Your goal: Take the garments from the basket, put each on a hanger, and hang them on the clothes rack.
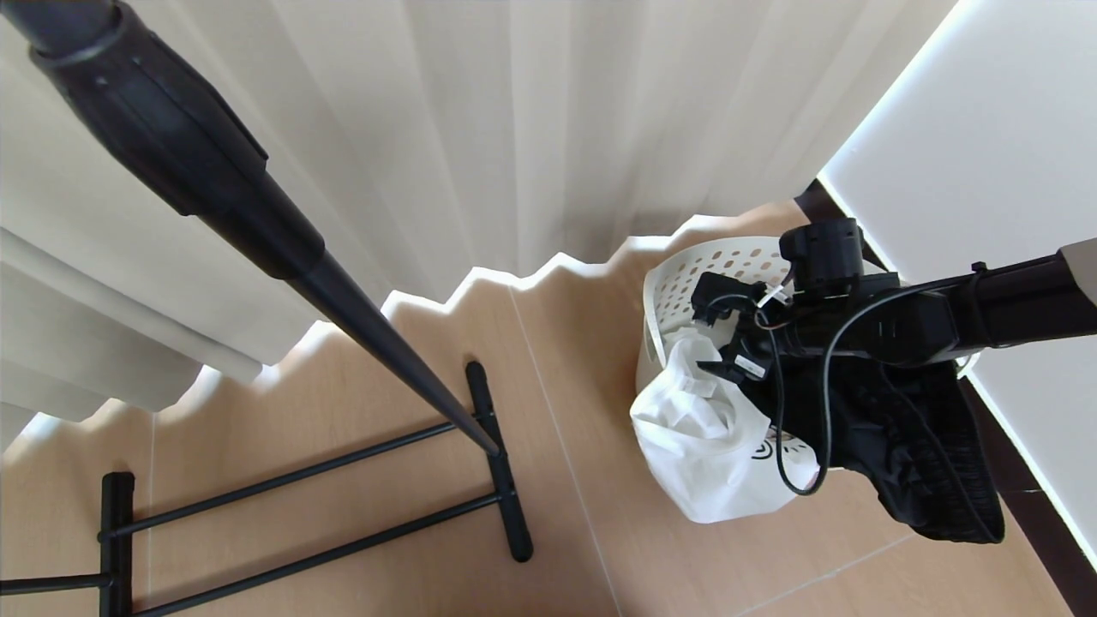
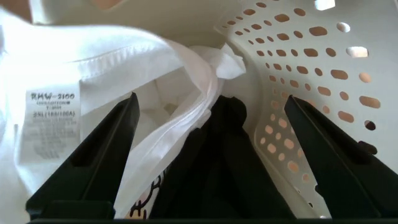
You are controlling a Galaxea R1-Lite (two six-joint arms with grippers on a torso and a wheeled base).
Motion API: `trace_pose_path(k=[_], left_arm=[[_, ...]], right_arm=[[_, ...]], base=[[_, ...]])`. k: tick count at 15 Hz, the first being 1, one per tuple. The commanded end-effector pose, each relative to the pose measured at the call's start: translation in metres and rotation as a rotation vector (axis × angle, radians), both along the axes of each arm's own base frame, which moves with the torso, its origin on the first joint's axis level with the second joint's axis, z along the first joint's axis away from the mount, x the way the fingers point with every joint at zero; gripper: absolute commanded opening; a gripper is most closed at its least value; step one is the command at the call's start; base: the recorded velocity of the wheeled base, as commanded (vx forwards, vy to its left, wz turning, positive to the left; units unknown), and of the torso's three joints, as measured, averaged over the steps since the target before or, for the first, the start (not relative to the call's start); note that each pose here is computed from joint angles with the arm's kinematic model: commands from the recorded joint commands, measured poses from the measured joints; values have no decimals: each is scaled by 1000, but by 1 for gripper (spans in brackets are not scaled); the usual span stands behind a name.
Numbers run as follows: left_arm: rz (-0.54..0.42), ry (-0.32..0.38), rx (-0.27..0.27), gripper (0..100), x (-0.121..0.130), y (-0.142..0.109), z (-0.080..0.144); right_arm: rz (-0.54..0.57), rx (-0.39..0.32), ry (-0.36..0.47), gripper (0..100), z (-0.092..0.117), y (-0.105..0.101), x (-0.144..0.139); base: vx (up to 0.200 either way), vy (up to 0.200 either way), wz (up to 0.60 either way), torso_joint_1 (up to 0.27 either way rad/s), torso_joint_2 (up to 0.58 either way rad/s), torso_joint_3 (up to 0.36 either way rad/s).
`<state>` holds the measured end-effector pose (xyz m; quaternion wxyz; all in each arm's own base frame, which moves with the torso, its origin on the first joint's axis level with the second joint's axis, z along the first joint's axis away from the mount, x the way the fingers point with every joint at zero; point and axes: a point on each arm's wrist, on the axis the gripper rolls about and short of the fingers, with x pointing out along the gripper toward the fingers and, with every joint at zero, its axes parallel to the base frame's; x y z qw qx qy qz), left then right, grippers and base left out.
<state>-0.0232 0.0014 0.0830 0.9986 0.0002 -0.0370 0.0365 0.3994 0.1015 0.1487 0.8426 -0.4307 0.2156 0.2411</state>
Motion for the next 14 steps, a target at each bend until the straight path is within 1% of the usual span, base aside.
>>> trace_pose_path(k=[1, 7, 14], left_arm=[[1, 1, 0, 100, 0, 0, 0], [1, 1, -1, 100, 0, 0, 0], [1, 1, -1, 100, 0, 0, 0]], right_arm=[[-1, 2, 3, 100, -7, 4, 11], [-4, 7, -14, 100, -16, 10, 34], [-10, 12, -46, 100, -19, 13, 52]], base=[[0, 0, 0, 0, 0, 0], [0, 0, 0, 0, 0, 0], [0, 0, 0, 0, 0, 0]])
